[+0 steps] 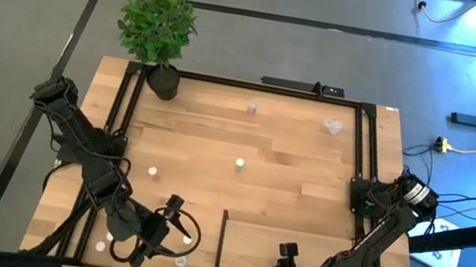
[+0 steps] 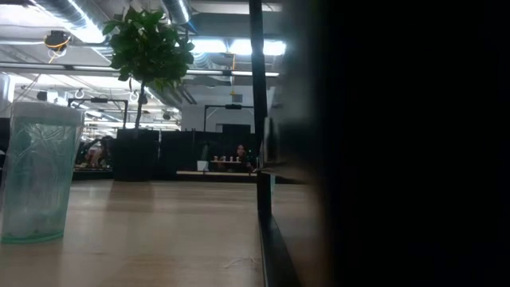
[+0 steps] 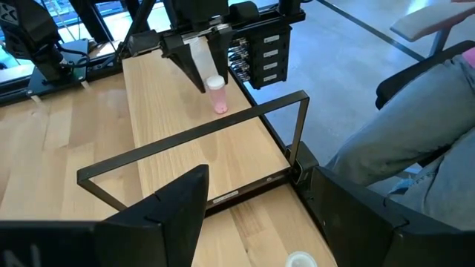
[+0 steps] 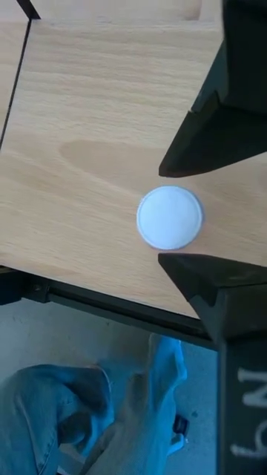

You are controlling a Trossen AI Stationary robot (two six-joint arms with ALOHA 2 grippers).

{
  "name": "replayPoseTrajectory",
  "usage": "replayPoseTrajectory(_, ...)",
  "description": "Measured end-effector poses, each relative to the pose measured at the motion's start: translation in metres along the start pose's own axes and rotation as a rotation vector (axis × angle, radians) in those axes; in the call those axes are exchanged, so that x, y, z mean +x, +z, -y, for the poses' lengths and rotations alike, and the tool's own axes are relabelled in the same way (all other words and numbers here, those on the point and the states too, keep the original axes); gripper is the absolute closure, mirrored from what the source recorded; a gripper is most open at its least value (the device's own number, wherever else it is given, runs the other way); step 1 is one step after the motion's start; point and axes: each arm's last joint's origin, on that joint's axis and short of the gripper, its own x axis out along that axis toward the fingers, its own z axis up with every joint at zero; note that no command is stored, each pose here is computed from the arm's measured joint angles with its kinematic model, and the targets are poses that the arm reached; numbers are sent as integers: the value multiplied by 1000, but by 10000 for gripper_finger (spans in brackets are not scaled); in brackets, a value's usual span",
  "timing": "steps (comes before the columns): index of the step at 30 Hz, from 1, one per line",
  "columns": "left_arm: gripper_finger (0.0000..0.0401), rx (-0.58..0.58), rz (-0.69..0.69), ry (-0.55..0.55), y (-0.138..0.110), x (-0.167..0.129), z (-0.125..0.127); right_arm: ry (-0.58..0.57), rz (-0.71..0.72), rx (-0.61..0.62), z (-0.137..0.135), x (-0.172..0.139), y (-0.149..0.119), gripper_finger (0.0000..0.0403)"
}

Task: Pick and place medicine bottles onto shelf by color
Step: Put the top green pill bottle on the shelf

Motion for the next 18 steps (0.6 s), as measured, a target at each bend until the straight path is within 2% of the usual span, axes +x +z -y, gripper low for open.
replayPoseTrajectory(8,169,1,0,0,0,0,0,-5,-3,-3,1,-1,0,197)
replayPoseTrajectory(18,169,1,0,0,0,0,0,31,50,76,9,-27,9,196)
